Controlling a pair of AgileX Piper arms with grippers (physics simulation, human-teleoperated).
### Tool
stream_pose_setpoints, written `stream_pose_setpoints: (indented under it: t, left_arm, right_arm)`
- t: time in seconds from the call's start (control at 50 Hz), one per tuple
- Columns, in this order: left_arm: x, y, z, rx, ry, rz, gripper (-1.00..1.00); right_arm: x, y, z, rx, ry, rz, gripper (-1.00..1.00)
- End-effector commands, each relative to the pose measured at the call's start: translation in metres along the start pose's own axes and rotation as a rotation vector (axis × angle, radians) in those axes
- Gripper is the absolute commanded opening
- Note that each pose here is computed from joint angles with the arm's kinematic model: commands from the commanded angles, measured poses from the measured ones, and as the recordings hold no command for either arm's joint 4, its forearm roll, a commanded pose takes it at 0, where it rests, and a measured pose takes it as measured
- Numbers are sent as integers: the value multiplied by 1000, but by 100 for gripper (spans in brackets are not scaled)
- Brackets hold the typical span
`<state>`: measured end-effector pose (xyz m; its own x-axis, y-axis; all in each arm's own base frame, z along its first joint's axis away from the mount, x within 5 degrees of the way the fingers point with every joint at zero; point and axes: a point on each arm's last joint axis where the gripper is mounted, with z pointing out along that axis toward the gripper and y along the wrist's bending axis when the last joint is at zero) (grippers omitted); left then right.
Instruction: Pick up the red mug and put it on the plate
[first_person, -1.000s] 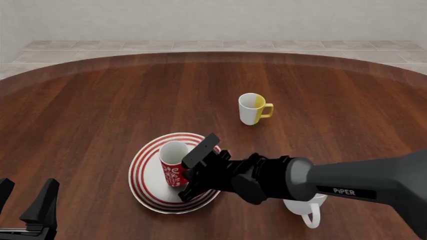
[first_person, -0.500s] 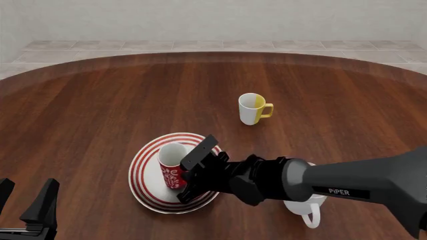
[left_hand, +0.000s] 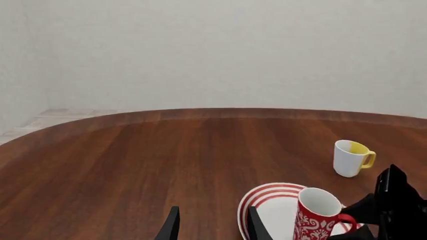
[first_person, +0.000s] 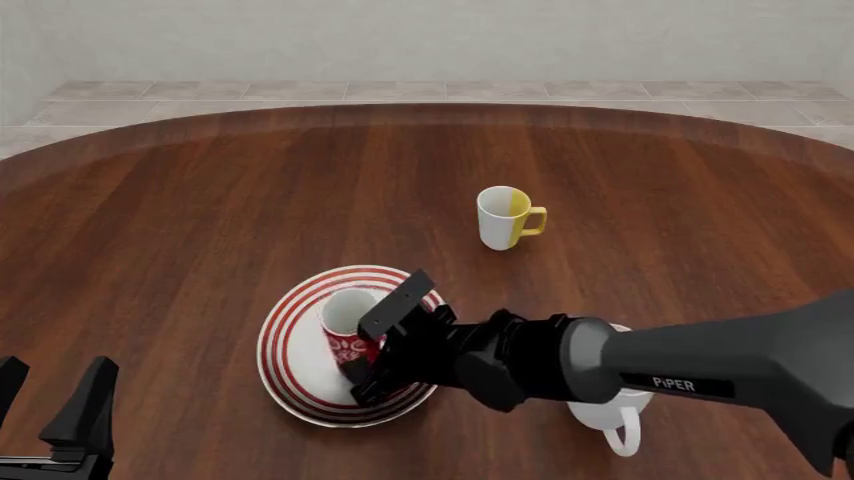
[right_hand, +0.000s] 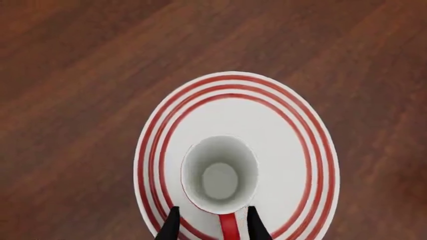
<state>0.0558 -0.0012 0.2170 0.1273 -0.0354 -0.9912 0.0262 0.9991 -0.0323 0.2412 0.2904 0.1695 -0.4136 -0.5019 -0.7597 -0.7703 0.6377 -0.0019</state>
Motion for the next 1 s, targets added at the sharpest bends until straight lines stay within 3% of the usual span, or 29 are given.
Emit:
stream_pose_setpoints:
  t: [0.02,0.06,0.62,0.82,1.0]
  left_arm:
    - [0,0,0,-1,-2,0,100]
    - [0,0,0,-2,-2,1,100]
    - [-1,0,0,-1,-6,-1,100]
    - [-1,0,0,3,-5,0,100]
    - [-1,0,0,7,-6,3,100]
  right_arm:
    - [-2,4,-1,-7,-5,0,100]
    - [-2,2,-1,-4,-5,18,100]
    - [-8,5,-13,-10,-14,4,100]
    - [-20,-1,-41,2,-44,19,100]
    - [-30,-9,-82,22,-88,-6,100]
